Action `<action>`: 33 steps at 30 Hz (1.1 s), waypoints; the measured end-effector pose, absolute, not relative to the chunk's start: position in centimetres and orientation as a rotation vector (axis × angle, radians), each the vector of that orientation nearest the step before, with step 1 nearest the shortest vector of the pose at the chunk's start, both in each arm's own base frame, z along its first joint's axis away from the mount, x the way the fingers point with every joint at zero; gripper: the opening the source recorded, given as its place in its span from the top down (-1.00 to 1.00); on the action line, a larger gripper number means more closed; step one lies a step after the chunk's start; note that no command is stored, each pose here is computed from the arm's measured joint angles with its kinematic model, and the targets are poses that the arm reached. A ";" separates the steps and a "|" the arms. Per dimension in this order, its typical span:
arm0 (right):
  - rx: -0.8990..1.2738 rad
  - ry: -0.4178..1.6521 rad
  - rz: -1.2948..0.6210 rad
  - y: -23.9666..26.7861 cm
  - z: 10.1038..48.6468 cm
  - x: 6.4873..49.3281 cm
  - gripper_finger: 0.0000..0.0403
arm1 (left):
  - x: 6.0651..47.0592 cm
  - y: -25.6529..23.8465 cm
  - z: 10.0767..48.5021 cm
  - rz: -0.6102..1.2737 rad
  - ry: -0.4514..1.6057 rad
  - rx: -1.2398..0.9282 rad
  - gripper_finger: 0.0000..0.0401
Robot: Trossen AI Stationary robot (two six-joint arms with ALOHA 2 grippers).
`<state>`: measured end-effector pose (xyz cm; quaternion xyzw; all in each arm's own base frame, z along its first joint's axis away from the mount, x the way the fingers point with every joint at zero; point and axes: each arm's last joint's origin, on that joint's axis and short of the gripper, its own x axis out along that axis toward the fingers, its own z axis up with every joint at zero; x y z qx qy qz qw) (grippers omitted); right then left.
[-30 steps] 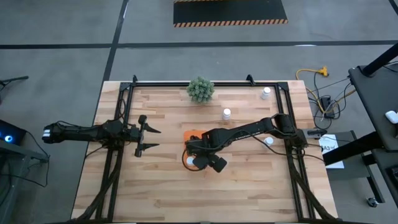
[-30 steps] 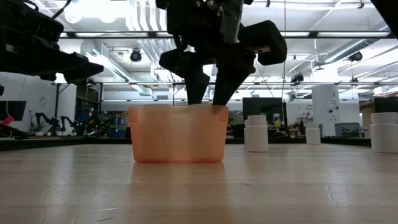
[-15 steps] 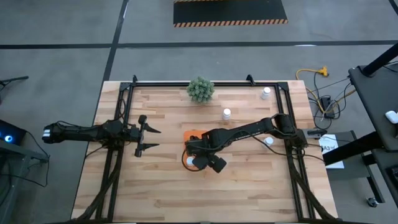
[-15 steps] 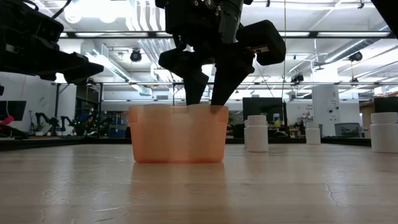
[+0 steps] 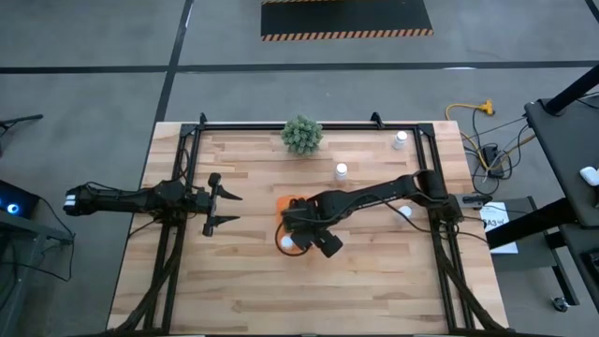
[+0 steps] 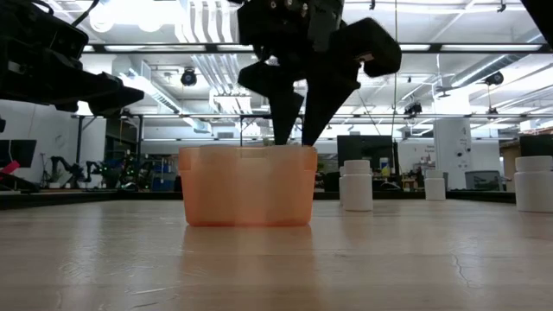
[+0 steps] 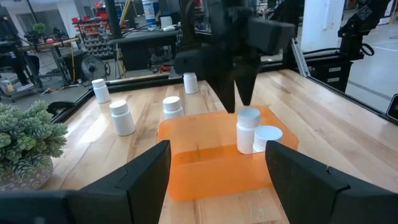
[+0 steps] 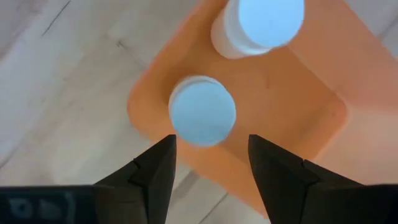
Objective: Pick and place pill bottles into a basket
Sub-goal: Put the white pill bottle into the orange bin
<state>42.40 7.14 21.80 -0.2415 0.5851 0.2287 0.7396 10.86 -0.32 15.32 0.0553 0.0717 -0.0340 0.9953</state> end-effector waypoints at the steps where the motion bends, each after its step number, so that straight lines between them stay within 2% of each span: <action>1: -0.524 1.279 0.497 7.1 22.1 42.3 0.06 | 10.9 -0.3 15.3 -0.068 0.144 0.111 -0.22; 9: -0.386 1.271 0.387 6.9 25.0 41.0 0.06 | 10.9 -0.3 15.3 -0.069 0.144 0.111 -0.22; 15: -0.171 1.356 0.267 6.8 26.6 39.3 0.07 | 10.9 -0.3 15.3 -0.068 0.143 0.111 -0.22; 21: 0.066 1.478 0.051 6.7 27.4 37.6 0.07 | 10.9 -0.3 15.3 -0.068 0.145 0.111 -0.22; 25: 0.119 1.534 -0.032 7.3 27.4 36.8 0.07 | 10.9 -0.3 15.3 -0.068 0.144 0.111 -0.22; 33: 0.057 1.631 -0.026 9.6 25.6 34.4 0.10 | 10.9 -0.3 15.3 -0.068 0.145 0.111 -0.22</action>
